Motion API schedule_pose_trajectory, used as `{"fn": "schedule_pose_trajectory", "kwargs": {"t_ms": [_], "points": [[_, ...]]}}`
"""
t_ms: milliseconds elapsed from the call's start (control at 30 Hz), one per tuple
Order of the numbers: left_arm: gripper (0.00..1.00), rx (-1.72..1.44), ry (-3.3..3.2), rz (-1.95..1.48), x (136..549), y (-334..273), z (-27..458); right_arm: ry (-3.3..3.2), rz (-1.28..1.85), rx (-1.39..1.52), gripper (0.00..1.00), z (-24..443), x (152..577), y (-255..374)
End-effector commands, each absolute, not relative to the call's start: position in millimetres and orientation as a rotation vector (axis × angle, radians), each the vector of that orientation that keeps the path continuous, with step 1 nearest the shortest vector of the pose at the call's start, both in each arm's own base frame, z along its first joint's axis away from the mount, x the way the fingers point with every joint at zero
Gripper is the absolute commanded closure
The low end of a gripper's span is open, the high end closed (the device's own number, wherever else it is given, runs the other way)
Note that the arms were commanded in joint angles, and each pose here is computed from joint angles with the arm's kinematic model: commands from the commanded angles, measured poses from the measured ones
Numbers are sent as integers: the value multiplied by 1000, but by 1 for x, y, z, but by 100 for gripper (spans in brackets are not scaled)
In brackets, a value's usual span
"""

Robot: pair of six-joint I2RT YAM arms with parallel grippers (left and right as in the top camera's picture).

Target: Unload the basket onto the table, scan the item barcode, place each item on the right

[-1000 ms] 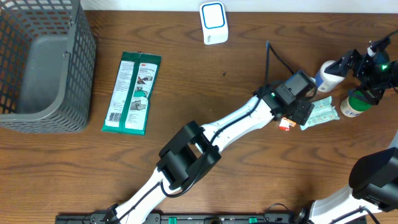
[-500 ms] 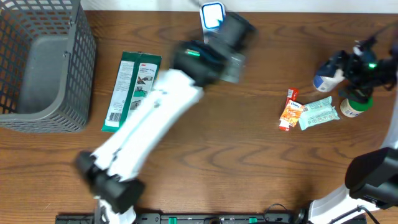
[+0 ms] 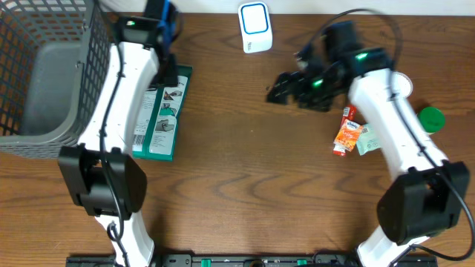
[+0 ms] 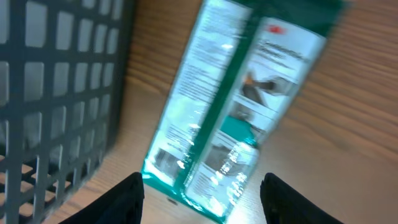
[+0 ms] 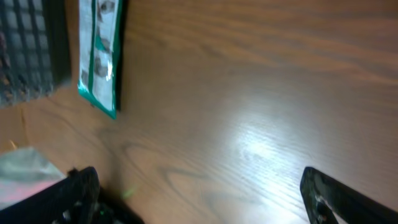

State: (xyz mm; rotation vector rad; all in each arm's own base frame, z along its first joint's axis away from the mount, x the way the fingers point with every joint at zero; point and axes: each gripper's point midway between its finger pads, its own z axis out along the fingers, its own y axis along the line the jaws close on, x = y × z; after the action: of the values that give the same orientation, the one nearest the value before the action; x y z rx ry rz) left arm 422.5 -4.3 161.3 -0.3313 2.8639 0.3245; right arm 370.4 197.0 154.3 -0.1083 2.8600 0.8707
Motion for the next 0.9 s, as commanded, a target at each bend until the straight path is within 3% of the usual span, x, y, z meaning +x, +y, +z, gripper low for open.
{"fn": "schedule_pose_trajectory", "kwargs": {"t_ms": [0, 133, 500, 867], "points": [[39, -393, 2902, 372, 422, 20, 133, 2896, 758, -117, 1, 131, 359, 210], [39, -458, 2947, 398, 417, 38, 95, 2876, 710, -212, 1, 108, 350, 233], [39, -496, 3018, 411, 395, 39, 2, 2869, 782, -66, 1, 56, 332, 251], [40, -484, 3221, -398, 365, -65, -5, 2897, 775, -50, 2, 38, 323, 241]]}}
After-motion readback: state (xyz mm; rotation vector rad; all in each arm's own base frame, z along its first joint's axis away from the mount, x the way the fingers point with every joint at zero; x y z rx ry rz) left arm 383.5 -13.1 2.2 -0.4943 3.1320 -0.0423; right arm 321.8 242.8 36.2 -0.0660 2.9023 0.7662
